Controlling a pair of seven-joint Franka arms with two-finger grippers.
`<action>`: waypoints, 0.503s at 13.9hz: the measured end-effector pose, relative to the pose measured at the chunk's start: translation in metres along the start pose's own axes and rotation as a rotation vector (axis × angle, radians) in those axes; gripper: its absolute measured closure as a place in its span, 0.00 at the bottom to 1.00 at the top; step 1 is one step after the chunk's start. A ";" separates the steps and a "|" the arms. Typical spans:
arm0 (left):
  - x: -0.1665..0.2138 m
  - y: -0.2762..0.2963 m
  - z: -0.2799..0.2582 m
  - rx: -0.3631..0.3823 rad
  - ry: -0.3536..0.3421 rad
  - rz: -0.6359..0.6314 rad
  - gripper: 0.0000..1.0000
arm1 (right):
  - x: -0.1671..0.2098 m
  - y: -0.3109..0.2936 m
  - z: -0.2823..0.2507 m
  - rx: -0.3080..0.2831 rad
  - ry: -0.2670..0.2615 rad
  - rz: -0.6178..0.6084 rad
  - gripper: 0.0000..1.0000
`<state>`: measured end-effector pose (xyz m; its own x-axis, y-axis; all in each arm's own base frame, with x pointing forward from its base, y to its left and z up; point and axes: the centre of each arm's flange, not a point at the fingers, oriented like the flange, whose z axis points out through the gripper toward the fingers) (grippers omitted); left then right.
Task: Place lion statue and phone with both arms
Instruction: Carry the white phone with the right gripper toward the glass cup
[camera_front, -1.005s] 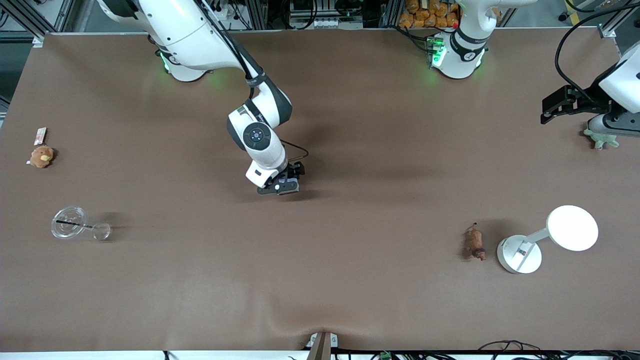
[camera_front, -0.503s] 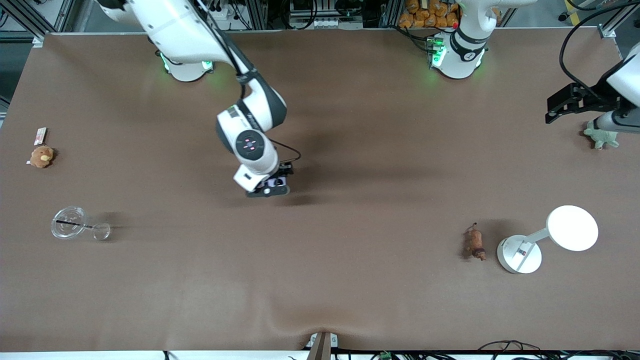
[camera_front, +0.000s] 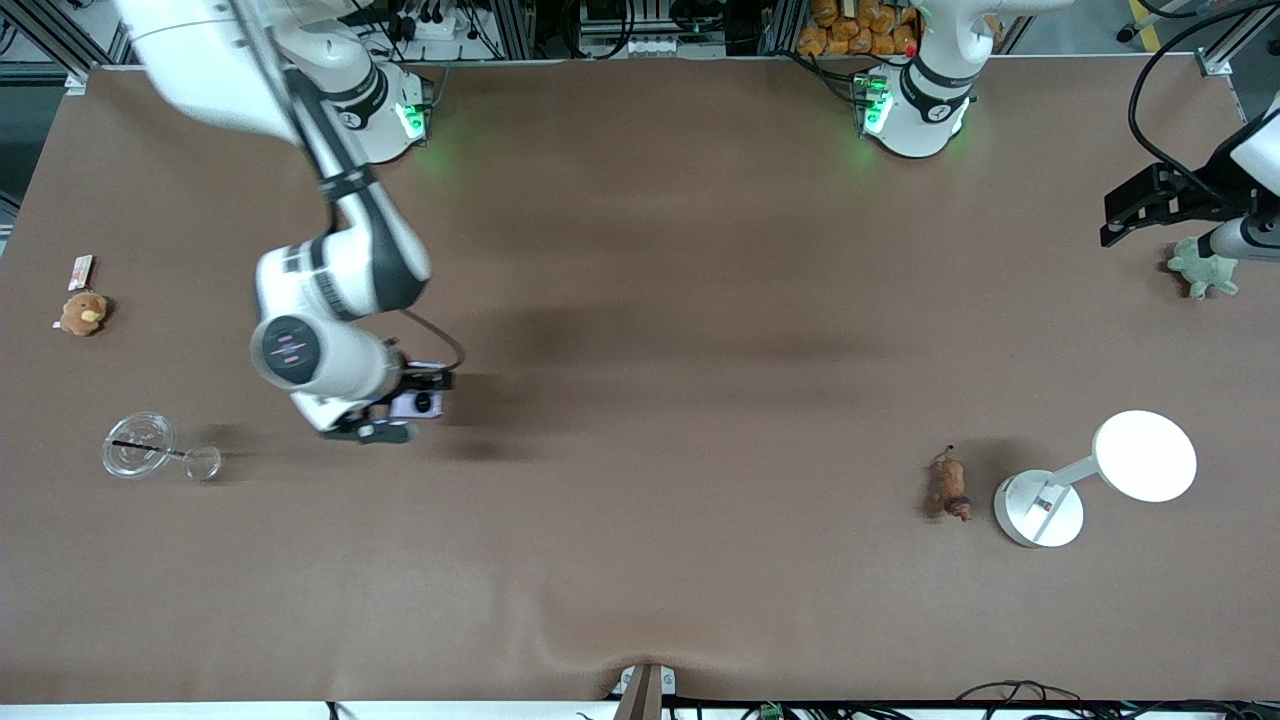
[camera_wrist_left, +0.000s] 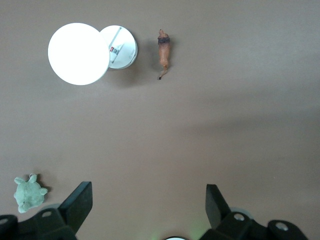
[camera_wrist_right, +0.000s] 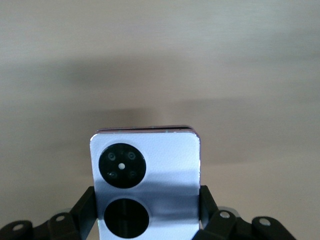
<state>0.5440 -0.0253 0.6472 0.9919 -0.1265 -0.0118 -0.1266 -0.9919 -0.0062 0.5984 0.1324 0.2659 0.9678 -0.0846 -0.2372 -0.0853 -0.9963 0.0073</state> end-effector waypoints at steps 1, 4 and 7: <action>0.001 -0.005 0.002 0.000 -0.003 -0.008 0.00 | 0.003 0.019 0.003 0.002 -0.020 0.011 0.16; 0.001 -0.008 0.003 -0.001 -0.006 -0.013 0.00 | 0.004 0.041 0.009 0.005 -0.044 0.041 0.16; 0.002 0.001 0.003 -0.001 -0.006 0.003 0.00 | 0.012 0.084 0.010 0.021 -0.043 0.082 0.16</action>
<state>0.5459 -0.0267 0.6437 0.9914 -0.1299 -0.0182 -0.1301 -0.9915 -0.0056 0.6003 0.0478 0.2543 0.9463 -0.1646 -0.2781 -0.1690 -0.9856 0.0081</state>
